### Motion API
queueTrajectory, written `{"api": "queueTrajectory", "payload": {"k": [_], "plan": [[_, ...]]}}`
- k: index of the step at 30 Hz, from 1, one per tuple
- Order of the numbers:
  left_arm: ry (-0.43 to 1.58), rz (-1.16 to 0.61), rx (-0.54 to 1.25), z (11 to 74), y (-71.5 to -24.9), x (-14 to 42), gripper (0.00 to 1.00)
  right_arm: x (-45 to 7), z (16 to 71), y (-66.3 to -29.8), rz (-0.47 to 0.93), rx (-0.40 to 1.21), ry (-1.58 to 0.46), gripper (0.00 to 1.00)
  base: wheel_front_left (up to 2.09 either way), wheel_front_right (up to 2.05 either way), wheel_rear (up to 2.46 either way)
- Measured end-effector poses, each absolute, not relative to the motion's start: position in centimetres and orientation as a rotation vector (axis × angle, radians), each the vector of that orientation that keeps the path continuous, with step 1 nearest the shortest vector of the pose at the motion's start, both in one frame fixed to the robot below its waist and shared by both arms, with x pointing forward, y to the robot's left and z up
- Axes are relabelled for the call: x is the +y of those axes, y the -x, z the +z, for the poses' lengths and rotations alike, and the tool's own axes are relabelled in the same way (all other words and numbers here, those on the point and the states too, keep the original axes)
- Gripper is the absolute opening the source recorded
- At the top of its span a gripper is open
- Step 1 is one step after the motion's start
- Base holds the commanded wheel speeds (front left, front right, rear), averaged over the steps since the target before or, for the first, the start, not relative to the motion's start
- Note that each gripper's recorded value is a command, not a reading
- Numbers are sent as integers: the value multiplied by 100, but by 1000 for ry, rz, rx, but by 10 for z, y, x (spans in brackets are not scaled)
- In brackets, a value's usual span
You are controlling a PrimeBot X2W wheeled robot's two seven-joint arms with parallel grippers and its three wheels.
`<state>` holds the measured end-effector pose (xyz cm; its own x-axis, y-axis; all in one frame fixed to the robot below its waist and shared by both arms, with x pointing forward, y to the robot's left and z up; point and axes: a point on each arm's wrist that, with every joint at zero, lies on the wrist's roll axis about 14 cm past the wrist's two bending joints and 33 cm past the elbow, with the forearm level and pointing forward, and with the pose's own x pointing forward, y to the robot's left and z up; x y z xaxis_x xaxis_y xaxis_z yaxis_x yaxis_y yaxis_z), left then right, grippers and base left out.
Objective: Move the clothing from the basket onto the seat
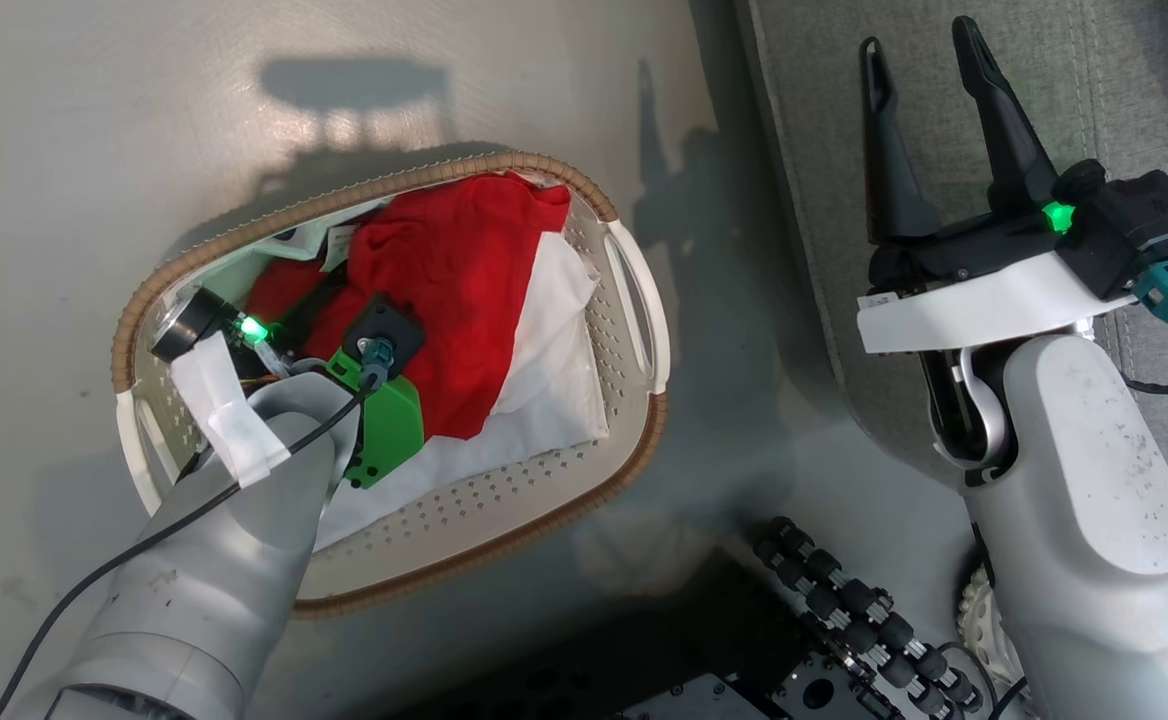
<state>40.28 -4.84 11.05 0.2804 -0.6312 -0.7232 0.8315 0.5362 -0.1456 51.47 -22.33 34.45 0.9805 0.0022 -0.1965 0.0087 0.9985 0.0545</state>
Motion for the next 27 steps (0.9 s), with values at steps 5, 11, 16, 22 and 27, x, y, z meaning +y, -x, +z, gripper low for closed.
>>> {"api": "queueTrajectory", "payload": {"k": [5, 11, 16, 22, 27], "plan": [[-303, -1012, 835, 103, -400, -47, 100, -223, 339, -515, -4, 207, -60, 100, 0, 0, 0], [-323, -1019, 835, 101, -400, -45, 24, -223, 334, -515, -6, 217, -63, 100, 0, 0, 0], [-329, -1008, 838, 105, -401, -41, 0, -225, 339, -518, -13, 201, -71, 100, 0, 0, 0], [-301, -977, 813, 124, -407, -43, 0, -222, 355, -522, -7, 167, -77, 100, 0, 0, 0], [-238, -963, 762, 152, -408, -53, 0, -219, 372, -521, -1, 141, -75, 100, 0, 0, 0]]}}
